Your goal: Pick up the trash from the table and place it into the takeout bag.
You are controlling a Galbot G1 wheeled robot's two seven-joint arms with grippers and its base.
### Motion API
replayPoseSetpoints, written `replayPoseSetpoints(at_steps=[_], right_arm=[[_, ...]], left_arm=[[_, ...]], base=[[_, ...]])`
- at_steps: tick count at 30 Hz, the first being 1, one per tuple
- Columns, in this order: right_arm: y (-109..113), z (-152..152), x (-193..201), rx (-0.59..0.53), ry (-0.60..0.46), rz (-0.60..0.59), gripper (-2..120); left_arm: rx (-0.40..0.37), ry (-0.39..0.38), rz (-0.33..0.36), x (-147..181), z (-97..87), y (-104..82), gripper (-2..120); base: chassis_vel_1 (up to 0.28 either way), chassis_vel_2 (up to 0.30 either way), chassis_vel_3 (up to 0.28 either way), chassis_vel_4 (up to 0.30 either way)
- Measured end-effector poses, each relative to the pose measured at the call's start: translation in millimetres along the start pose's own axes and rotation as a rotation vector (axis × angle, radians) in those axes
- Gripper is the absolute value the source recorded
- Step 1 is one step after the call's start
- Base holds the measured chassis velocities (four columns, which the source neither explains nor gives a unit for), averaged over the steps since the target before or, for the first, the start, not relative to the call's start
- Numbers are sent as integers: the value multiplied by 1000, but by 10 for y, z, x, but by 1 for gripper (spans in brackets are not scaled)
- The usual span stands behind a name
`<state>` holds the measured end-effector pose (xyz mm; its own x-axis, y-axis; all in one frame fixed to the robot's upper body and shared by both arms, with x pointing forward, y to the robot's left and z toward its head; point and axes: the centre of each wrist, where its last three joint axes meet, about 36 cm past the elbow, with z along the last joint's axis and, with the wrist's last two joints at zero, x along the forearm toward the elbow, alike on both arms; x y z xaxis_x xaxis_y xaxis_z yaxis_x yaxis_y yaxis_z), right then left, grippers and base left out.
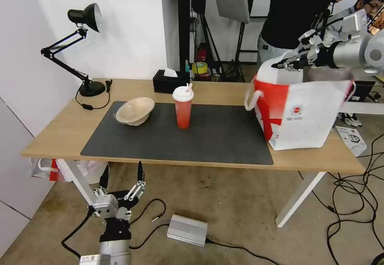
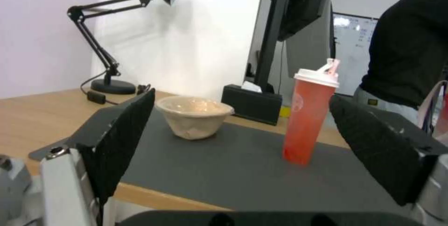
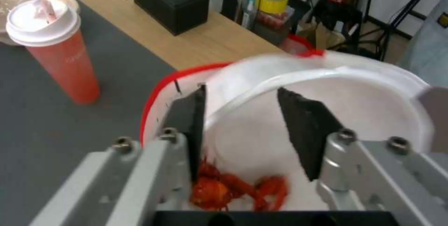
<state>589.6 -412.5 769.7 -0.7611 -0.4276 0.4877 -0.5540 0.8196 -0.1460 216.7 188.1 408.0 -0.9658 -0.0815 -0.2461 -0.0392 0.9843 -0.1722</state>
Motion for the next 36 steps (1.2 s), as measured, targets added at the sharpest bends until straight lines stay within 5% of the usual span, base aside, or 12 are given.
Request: replayPoseSetpoints(at_steps=[16, 36], right_arm=[[16, -22, 8, 12, 2, 16, 99], [150, -243, 101, 26, -82, 3, 100]], left_arm=[[5, 3, -2, 6, 10, -14, 100], [3, 1, -5, 7, 0, -15, 100]], base=[[0, 0, 0, 0], [0, 0, 0, 0]])
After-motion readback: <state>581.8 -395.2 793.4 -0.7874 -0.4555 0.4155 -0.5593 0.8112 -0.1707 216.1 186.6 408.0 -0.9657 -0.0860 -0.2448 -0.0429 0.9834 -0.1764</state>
